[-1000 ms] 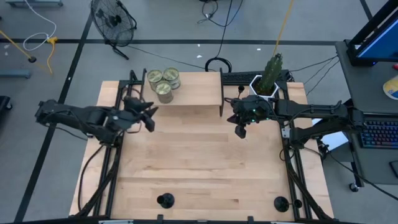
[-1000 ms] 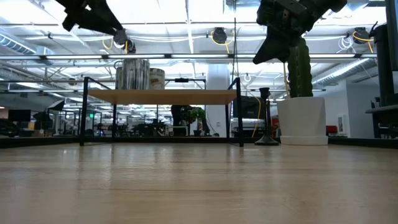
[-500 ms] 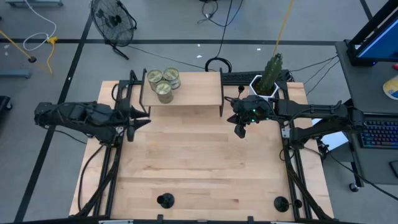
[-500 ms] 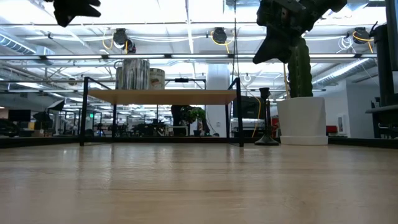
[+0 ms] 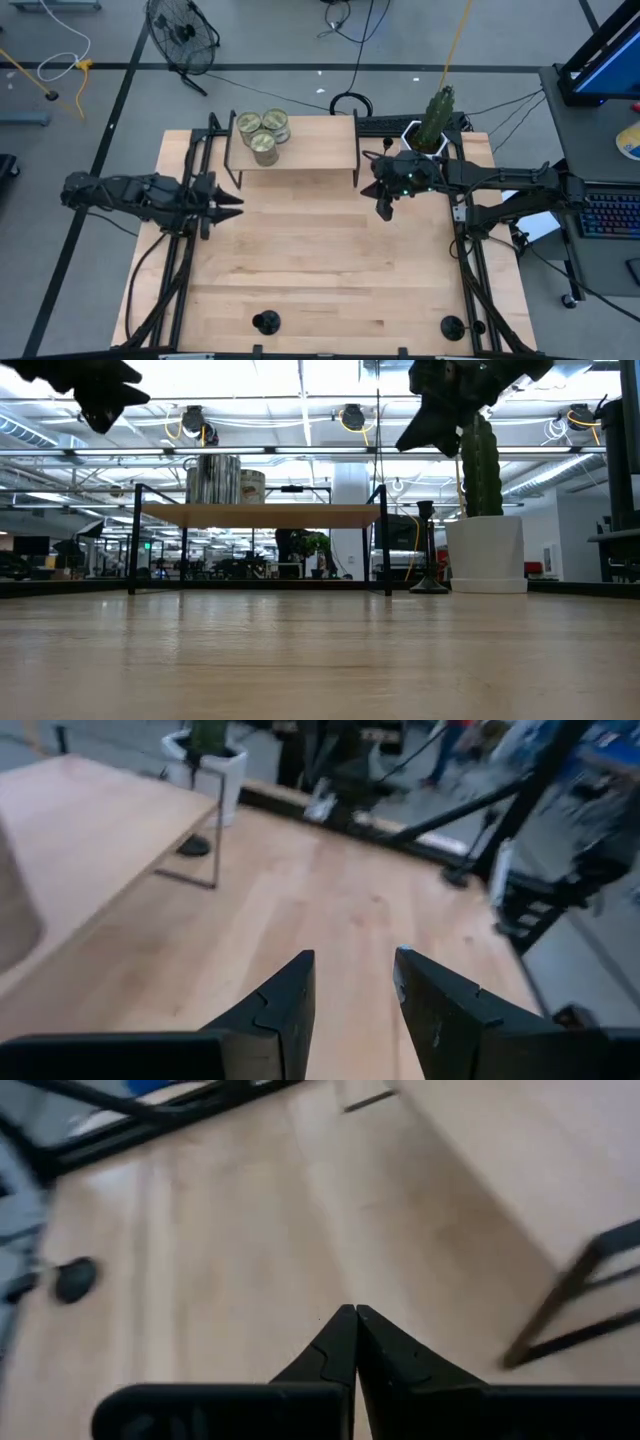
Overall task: Pick & Place candle stick holders
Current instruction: Put the top black candle holder on the shelf
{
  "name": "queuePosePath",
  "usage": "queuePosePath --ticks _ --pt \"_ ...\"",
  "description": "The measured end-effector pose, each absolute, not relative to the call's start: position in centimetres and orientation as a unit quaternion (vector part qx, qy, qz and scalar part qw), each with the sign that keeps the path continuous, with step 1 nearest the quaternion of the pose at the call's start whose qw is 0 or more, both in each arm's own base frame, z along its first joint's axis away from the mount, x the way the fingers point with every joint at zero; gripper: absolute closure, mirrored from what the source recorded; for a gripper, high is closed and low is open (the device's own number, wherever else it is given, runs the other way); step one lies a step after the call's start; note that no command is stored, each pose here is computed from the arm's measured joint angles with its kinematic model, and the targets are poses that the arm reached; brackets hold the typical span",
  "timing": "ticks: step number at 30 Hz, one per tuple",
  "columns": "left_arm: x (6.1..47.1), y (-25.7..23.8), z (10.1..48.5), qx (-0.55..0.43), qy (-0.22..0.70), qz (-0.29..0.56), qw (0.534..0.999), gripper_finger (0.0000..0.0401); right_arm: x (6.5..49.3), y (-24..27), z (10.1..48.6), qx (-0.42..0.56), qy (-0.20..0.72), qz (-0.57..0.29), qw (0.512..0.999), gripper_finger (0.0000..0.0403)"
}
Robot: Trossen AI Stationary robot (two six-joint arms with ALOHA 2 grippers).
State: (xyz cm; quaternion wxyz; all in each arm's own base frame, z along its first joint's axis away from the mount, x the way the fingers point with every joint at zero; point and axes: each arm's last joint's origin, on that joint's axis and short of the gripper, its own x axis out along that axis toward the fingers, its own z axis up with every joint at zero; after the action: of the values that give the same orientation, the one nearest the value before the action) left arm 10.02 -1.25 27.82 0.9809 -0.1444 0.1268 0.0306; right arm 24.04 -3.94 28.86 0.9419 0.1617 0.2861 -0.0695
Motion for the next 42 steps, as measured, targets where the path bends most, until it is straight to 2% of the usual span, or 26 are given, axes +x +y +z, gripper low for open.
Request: queuePosePath --ticks 5,12,18,24,29,36,42 --pt "8.6 -1.1 25.8 -0.159 0.093 0.008 0.983 0.0258 24.0 -3.5 29.2 0.199 0.283 0.035 0.938 0.0399" --pt "5.7 -0.6 24.5 -0.155 0.037 -0.002 0.987 0.0258 22.2 -3.8 30.2 0.195 0.272 0.019 0.942 0.0399" --pt "6.0 -0.6 23.7 -0.149 0.062 0.005 0.987 0.0258 19.0 -3.6 30.0 0.201 0.207 -0.03 0.957 0.0399" --pt "6.1 -0.6 23.4 -0.143 0.055 0.01 0.988 0.0258 16.4 -3.0 27.0 0.237 0.099 -0.014 0.966 0.0399" --pt "6.1 -0.6 23.5 -0.135 0.05 0.014 0.99 0.0258 14.9 -2.6 24.7 0.231 0.007 0.008 0.973 0.0399" --pt "6.5 -0.6 23.7 -0.122 0.015 0.006 0.992 0.0258 13.4 -2.3 21.7 0.264 -0.006 0.008 0.965 0.0399" --pt "7.6 -0.9 21.4 -0.133 0.03 0.006 0.991 0.0258 12.8 -2.2 20.3 0.242 -0.004 0.006 0.97 0.0399"
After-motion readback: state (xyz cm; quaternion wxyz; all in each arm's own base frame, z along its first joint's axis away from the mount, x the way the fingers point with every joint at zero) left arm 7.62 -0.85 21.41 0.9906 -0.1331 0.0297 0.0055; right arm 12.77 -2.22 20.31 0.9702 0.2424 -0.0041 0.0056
